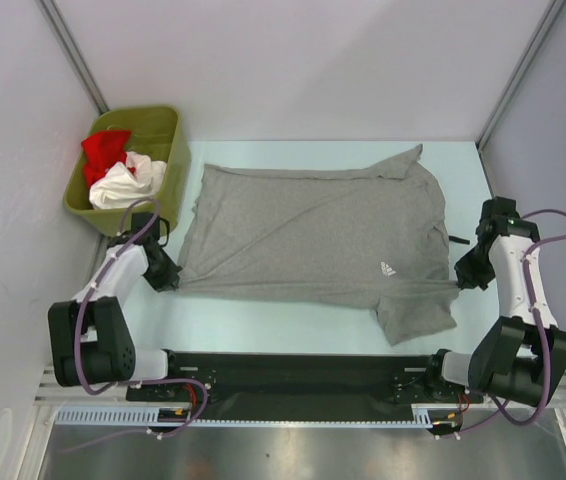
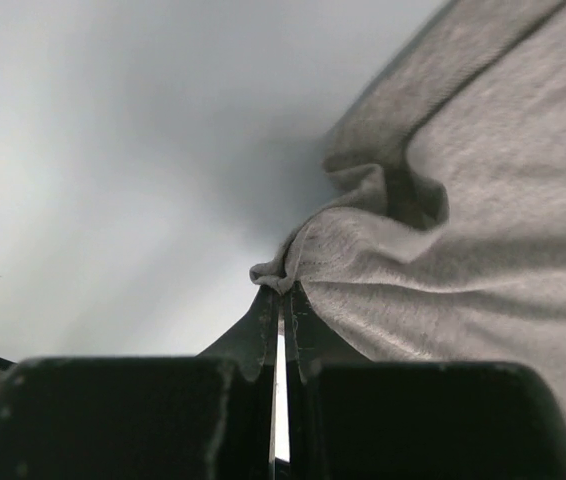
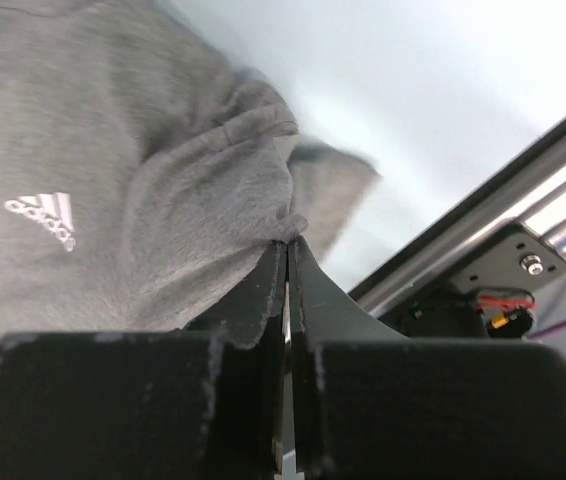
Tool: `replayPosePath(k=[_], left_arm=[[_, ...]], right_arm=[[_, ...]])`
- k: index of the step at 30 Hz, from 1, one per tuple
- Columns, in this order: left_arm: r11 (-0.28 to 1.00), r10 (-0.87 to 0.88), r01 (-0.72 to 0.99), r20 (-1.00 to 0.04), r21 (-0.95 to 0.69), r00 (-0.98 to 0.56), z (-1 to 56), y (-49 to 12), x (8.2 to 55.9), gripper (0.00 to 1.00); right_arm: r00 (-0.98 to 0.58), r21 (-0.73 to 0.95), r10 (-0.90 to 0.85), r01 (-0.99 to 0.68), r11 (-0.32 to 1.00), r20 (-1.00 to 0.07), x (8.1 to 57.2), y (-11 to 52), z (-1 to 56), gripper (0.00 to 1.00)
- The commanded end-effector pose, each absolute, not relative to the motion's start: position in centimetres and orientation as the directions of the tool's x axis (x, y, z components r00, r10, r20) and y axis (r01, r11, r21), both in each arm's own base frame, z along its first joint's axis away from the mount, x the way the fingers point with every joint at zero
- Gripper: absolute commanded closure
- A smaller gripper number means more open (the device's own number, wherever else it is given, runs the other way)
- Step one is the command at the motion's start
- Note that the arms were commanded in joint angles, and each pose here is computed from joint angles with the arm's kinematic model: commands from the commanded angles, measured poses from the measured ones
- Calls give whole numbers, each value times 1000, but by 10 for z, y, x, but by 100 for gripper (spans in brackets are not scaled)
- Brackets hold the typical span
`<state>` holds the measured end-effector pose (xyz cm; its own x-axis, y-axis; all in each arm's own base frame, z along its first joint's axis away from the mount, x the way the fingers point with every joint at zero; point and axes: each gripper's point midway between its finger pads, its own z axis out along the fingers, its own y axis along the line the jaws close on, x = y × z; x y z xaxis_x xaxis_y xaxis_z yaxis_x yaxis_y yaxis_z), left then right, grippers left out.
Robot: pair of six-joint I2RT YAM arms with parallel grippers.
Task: Fold and stack the t-shirts
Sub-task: Fold the tshirt
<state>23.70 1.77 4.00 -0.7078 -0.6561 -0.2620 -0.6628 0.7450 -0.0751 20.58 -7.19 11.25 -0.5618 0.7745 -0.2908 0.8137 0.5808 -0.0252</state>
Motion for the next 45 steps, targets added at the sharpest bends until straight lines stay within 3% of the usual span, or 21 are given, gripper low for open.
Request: replayPosePath(k=[1, 12, 18, 20, 21, 23, 25, 30, 36, 45], left_arm=[[754, -638, -645, -378, -127, -671, 75, 27, 258, 100], [770, -621, -623, -390, -140, -680, 69, 26, 264, 100], [786, -603, -603, -380, -134, -702, 59, 27, 279, 100], [787, -602, -603, -376, -132, -704, 55, 27, 283, 100], [785, -606, -604, -371, -138, -704, 55, 26, 286, 100], [781, -613, -606, -365, -148, -701, 55, 24, 288, 100], [778, -620, -606, -353, -164, -701, 51, 21, 290, 100], [776, -625, -608, -334, -168, -706, 47, 18, 289, 100], [782, -617, -603, -331, -158, -714, 45, 18, 284, 100], [784, -614, -602, -331, -152, -716, 49, 19, 282, 100]], right_arm=[[-580, -8, 747, 792, 611, -324, 208, -71, 127, 100], [-666, 100, 695, 698, 709, -273, 245, -52, 94, 100], [-675, 208, 649, 620, 757, -351, 320, -57, 90, 100], [-704, 186, 647, 622, 761, -293, 331, -59, 71, 100], [-700, 196, 642, 613, 765, -314, 349, -63, 81, 92], [-727, 164, 631, 611, 774, -269, 352, -66, 74, 85], [-730, 130, 623, 615, 778, -281, 353, -75, 87, 67], [-744, 85, 587, 595, 800, -318, 317, -87, 112, 51], [-768, 206, 565, 526, 825, -302, 298, -60, 94, 58], [-805, 236, 542, 492, 838, -242, 320, -48, 59, 53]])
